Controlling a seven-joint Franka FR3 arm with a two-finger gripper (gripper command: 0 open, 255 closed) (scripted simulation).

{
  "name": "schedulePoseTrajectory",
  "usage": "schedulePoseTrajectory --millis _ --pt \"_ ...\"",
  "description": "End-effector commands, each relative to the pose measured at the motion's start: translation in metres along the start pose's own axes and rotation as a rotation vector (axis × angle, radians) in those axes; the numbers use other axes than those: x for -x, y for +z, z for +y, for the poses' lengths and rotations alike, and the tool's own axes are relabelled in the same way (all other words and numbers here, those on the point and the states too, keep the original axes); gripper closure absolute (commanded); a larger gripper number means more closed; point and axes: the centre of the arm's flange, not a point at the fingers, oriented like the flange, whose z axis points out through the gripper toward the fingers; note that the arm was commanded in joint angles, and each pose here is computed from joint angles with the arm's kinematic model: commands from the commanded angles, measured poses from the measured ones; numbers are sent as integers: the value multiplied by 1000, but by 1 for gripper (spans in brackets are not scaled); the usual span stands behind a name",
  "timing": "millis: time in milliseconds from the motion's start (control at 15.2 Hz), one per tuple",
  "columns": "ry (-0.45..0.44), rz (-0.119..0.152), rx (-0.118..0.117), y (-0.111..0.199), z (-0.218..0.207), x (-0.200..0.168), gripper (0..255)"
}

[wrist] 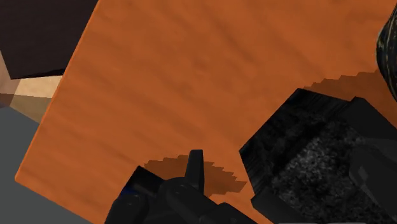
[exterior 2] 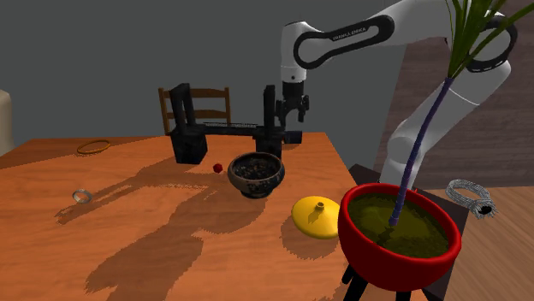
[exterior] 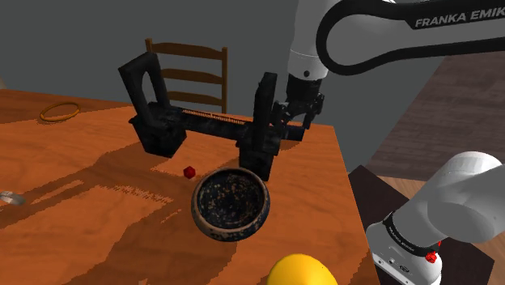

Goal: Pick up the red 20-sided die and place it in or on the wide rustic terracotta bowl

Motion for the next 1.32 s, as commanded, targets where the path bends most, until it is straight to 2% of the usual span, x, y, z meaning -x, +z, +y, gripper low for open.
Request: schedulePoseTrajectory --millis 0,858,924,1254 --pt "-1 13 1 10 -25 -10 0" --pt "-11 85 25 66 -179 -60 0" --pt "-4 26 181 17 -142 -14 0" --pt "-6 16 169 39 -182 -39 0"
